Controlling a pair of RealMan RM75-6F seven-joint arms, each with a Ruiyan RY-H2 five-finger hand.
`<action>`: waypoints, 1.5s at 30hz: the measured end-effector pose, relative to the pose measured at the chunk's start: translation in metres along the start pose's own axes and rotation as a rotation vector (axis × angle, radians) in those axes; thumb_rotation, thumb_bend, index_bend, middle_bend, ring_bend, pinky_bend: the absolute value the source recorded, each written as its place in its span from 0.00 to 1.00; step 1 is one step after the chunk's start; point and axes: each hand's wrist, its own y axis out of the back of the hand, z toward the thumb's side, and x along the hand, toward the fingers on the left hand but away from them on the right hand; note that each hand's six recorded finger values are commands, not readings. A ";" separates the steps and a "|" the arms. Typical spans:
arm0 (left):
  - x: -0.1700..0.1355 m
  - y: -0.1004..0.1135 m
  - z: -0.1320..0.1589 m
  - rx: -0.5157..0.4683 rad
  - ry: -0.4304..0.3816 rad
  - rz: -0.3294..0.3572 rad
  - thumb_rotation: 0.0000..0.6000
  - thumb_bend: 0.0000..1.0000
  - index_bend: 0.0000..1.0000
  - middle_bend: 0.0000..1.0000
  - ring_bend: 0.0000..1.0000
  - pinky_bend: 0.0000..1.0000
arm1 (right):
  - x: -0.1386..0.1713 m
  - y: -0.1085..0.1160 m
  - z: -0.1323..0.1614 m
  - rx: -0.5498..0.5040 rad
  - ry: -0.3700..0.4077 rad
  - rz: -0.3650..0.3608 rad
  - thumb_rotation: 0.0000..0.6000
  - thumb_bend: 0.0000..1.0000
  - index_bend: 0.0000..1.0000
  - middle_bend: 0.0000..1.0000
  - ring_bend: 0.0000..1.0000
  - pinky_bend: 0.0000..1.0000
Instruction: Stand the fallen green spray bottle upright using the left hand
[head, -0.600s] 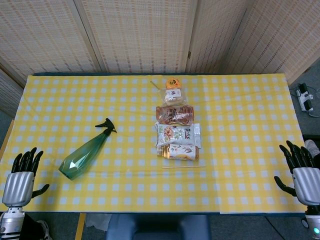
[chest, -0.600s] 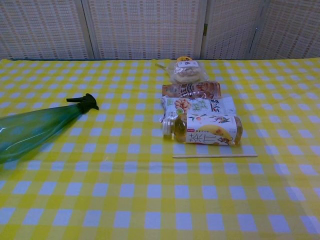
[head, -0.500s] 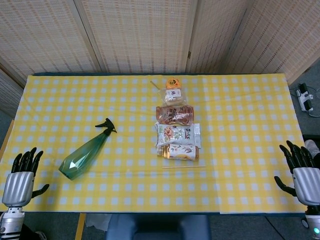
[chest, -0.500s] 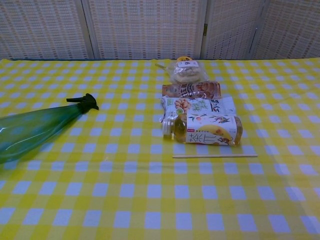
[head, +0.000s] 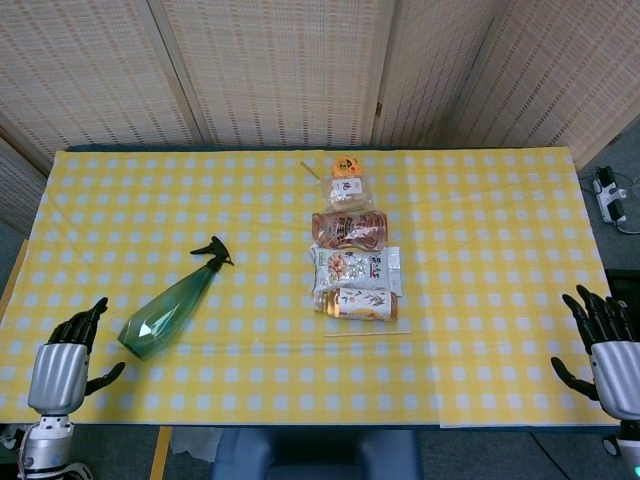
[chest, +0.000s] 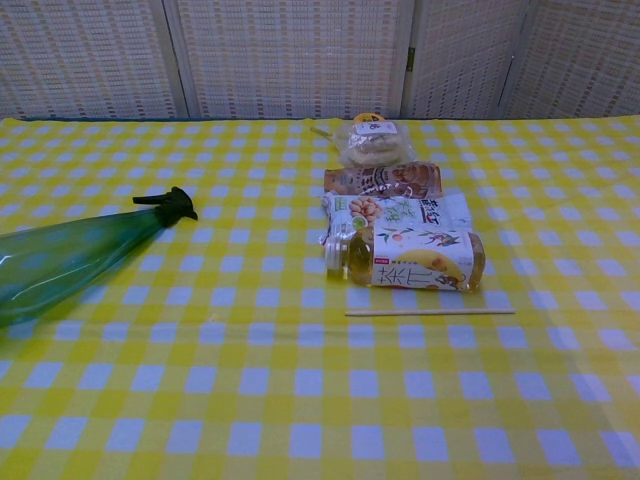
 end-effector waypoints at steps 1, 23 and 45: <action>0.001 0.000 0.005 -0.009 -0.004 0.003 1.00 0.15 0.01 0.82 0.86 0.94 | 0.000 0.000 0.000 -0.001 0.003 0.001 1.00 0.31 0.00 0.00 0.00 0.00; 0.031 -0.067 0.062 0.100 0.065 -0.094 1.00 0.13 0.00 1.00 1.00 1.00 | 0.002 0.006 -0.006 -0.025 -0.004 0.002 1.00 0.31 0.00 0.00 0.00 0.00; 0.048 -0.080 -0.005 0.395 0.244 -0.094 1.00 0.14 0.00 1.00 1.00 1.00 | -0.003 0.001 -0.008 -0.004 -0.031 0.015 1.00 0.31 0.00 0.00 0.00 0.00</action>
